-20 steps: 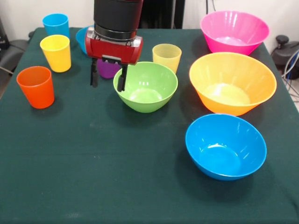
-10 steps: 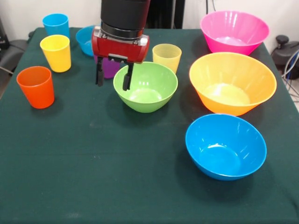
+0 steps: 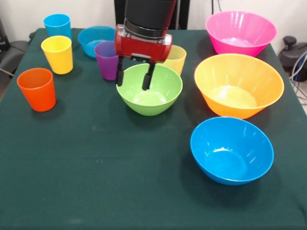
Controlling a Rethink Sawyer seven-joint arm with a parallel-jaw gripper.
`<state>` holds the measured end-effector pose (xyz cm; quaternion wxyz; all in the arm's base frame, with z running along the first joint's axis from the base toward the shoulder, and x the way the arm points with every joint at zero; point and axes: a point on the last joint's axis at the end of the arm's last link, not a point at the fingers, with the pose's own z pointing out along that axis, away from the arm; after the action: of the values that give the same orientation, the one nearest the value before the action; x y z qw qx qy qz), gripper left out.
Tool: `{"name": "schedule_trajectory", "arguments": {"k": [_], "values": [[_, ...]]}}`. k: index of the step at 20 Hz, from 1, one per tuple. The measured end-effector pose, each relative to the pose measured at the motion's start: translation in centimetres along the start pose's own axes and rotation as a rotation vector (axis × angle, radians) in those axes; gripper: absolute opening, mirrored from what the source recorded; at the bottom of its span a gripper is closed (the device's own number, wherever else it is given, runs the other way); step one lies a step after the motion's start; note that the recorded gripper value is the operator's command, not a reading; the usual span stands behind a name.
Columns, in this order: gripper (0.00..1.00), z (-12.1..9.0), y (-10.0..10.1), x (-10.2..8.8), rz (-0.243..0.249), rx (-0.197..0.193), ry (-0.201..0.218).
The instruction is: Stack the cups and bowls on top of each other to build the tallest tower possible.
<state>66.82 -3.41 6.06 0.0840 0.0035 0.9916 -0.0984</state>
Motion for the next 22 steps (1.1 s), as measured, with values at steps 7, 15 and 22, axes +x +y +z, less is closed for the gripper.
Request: {"name": "schedule_trajectory", "arguments": {"k": [7,15,22], "values": [[1.0,1.7,0.5,1.2,-0.005,-0.006,-0.031],[1.0,4.8,-1.2,3.5,0.042,-0.029,-0.03],[1.0,7.1,-3.8,6.3,0.116,-0.069,0.028]]}}
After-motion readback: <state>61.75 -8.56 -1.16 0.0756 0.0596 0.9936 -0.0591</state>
